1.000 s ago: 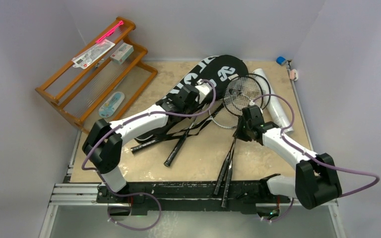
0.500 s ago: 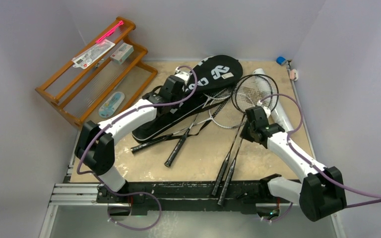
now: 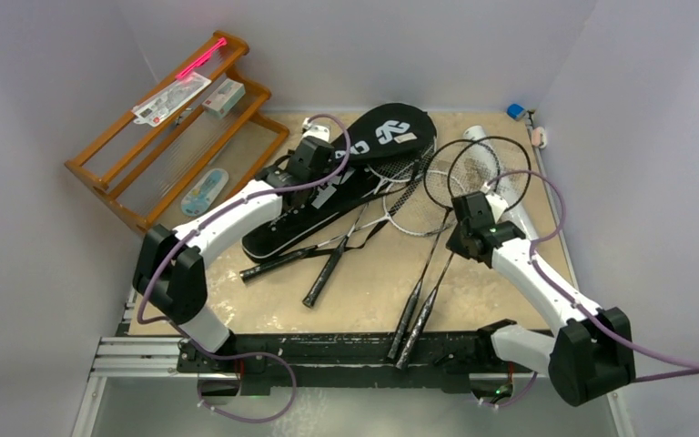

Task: Pack up the badminton gear
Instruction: Pick up the racket bag from the center of the board, then place the racket bag at the center of the board.

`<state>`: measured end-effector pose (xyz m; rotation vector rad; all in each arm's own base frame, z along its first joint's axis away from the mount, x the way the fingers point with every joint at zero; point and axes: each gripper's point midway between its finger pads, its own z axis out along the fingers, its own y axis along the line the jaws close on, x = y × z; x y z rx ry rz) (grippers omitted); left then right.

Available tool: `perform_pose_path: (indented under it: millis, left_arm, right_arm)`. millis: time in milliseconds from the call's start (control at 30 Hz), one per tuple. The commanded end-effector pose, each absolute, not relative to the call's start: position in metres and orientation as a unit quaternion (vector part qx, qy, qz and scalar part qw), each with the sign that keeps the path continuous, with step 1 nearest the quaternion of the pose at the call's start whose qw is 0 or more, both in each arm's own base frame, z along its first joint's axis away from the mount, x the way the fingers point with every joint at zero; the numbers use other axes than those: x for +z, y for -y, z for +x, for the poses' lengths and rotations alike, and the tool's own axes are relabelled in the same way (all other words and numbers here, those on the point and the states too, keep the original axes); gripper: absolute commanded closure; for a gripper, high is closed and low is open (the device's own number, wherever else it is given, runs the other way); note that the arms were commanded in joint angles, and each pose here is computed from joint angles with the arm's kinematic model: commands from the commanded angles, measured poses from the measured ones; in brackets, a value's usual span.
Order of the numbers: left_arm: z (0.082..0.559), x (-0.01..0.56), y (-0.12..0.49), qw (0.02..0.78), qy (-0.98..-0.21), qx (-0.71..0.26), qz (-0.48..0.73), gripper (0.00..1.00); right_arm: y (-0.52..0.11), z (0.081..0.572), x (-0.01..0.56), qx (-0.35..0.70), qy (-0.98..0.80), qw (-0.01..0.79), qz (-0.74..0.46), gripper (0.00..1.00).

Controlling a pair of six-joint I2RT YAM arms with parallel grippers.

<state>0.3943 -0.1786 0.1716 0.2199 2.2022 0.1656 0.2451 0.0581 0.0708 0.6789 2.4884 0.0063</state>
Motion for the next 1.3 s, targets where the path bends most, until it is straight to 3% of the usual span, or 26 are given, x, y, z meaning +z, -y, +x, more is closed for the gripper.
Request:
perform_pose_path:
  millis: [0, 167, 333, 567, 700, 867, 1033, 1133, 1267]
  left_arm:
    - [0.398, 0.226, 0.14, 0.497, -0.858, 0.128, -0.001, 1.0]
    - [0.378, 0.235, 0.136, 0.502, -0.859, 0.098, 0.019, 1.0]
    - [0.317, 0.207, 0.205, 0.422, -0.875, -0.116, 0.209, 1.0]
    - [0.251, 0.182, 0.247, 0.319, -0.869, -0.251, 0.283, 0.88]
    - [0.237, 0.166, 0.263, 0.287, -0.87, -0.25, 0.313, 0.88]
    - [0.236, 0.152, 0.27, 0.273, -0.872, -0.254, 0.318, 0.88]
    - [0.265, 0.151, 0.259, 0.311, -0.884, -0.161, 0.308, 0.62]
    - [0.29, 0.151, 0.249, 0.341, -0.887, -0.066, 0.305, 0.48]
    - [0.311, 0.127, 0.248, 0.327, -0.894, -0.002, 0.306, 0.44]
  right_arm:
    - [-0.062, 0.267, 0.113, 0.027, -0.911, 0.329, 0.245, 1.0]
    - [-0.072, 0.271, 0.126, 0.05, -0.918, 0.329, 0.217, 1.0]
    - [-0.079, 0.272, 0.137, 0.071, -0.917, 0.337, 0.201, 1.0]
    - [-0.093, 0.274, 0.144, 0.109, -0.918, 0.344, 0.166, 1.0]
    - [-0.115, 0.276, 0.144, 0.158, -0.921, 0.34, 0.108, 0.98]
    - [-0.096, 0.275, 0.112, 0.089, -0.937, 0.295, 0.164, 0.91]
    - [-0.088, 0.283, 0.096, 0.059, -0.936, 0.293, 0.184, 0.88]
    - [-0.087, 0.288, 0.094, 0.054, -0.935, 0.294, 0.189, 0.7]
    - [-0.099, 0.3, 0.112, 0.083, -0.931, 0.322, 0.148, 0.57]
